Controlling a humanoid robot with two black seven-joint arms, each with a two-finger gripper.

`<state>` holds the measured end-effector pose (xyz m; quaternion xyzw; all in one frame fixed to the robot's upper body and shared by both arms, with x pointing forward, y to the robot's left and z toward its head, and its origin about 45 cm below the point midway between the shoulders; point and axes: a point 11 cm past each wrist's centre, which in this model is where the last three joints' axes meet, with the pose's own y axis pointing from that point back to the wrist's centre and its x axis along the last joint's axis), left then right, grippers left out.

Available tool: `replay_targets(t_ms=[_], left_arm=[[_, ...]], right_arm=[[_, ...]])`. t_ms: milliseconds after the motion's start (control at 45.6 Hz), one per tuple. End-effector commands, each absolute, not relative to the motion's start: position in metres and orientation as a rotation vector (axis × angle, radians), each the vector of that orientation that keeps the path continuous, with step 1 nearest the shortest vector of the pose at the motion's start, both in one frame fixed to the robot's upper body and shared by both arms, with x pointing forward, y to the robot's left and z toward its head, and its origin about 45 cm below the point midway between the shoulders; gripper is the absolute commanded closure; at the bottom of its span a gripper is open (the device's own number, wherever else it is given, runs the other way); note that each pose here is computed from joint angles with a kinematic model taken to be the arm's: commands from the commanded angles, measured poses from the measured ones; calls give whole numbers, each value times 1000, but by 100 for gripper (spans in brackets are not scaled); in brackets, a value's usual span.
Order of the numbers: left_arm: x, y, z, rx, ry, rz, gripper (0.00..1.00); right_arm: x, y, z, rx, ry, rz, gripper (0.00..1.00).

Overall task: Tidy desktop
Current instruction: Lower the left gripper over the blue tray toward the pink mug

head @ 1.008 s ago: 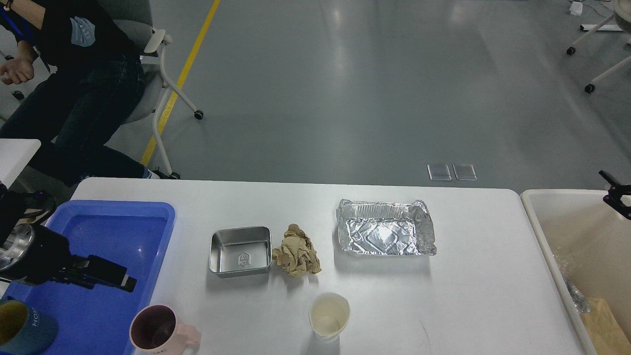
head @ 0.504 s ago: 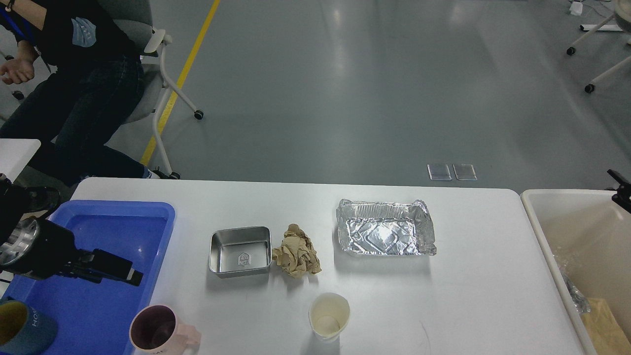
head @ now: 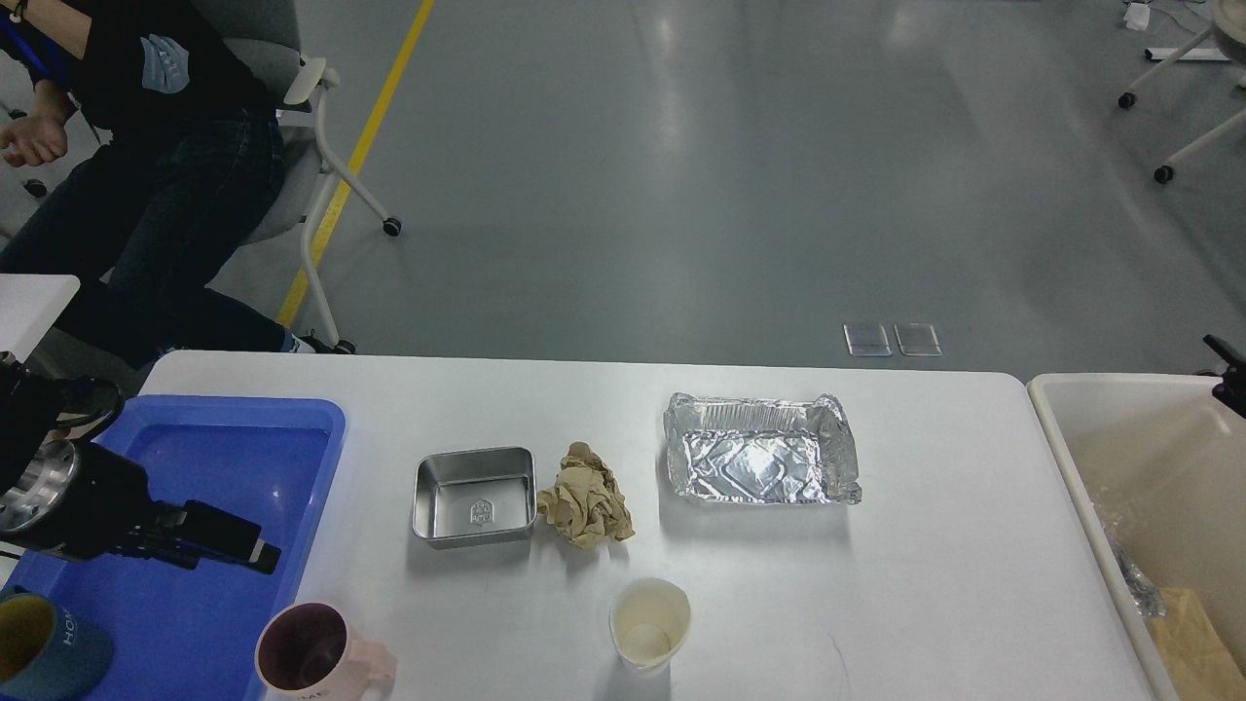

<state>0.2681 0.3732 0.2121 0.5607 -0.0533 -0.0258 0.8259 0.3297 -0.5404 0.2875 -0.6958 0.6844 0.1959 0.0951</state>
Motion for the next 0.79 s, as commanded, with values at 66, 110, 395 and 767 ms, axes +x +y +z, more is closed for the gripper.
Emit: replay_targets(t_ms=[66,110,395,767], left_arm=[[263,372,207,1195,-98,-75,0],[260,374,205,1201,-91,-80,0],[257,376,198,1236,-81,-94,0],[253,385,192,1297,-67,-100,0]], right_arm=[[330,-541,287,-2064,2035,583,0],[330,-541,287,-2064,2035,583,0],[329,-541,287,-2062,2037,585,0],[330,-541,286,-2055,2038,590,0]])
